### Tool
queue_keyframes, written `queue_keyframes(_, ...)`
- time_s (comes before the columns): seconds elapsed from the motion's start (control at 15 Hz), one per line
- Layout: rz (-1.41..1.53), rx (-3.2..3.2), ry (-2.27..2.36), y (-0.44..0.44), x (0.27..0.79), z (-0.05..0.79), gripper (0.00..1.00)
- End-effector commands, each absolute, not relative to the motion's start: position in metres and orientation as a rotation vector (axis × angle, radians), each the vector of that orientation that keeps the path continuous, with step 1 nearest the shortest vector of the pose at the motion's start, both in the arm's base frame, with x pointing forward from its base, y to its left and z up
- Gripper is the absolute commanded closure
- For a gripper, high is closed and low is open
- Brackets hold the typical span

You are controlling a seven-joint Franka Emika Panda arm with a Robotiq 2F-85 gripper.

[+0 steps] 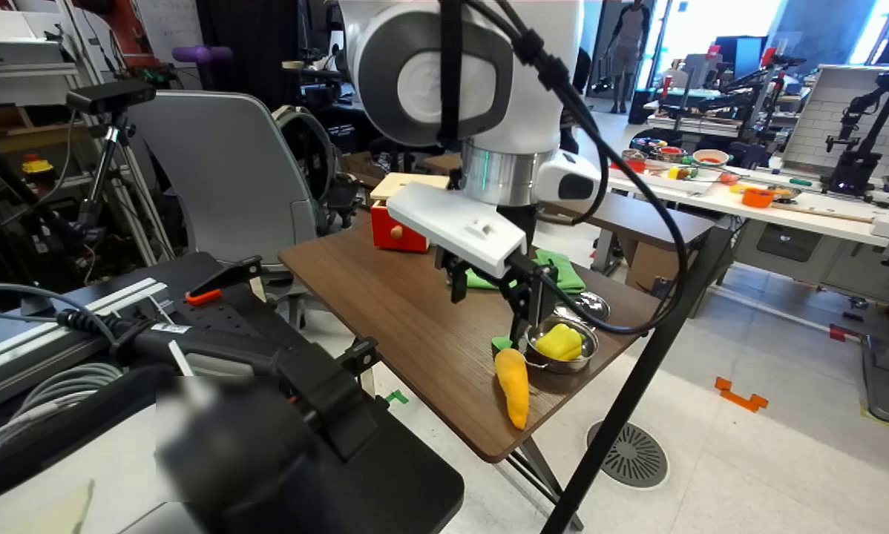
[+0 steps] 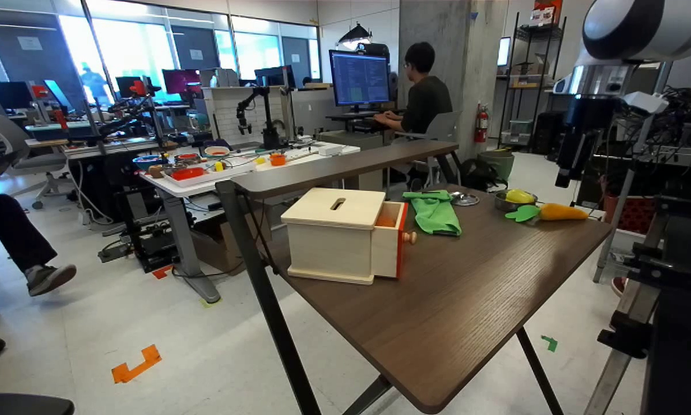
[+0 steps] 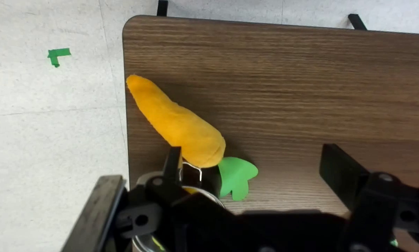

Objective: Pick up the carrot plush toy and put it on the left side of the table

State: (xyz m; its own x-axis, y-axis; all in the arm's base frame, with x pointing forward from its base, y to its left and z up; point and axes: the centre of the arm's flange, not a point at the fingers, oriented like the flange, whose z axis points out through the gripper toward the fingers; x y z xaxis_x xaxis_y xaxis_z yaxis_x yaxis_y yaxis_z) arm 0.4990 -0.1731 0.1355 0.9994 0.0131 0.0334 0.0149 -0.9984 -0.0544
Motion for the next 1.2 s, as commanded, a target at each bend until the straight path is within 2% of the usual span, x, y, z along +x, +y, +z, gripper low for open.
queue_keyframes(0.0, -0.080, -3.089, 0.005, -0.183, 0.505, 0.103, 0.00)
queue_keyframes(0.53, -0.051, -3.113, 0.028, -0.205, 0.510, 0.068, 0.00)
queue_keyframes(0.6, -0.042, -3.113, 0.023, -0.207, 0.512, 0.064, 0.16)
queue_keyframes(0.67, -0.038, -3.115, 0.022, -0.207, 0.513, 0.062, 0.28)
queue_keyframes(1.13, -0.023, -3.117, 0.000, -0.209, 0.519, 0.062, 0.81)
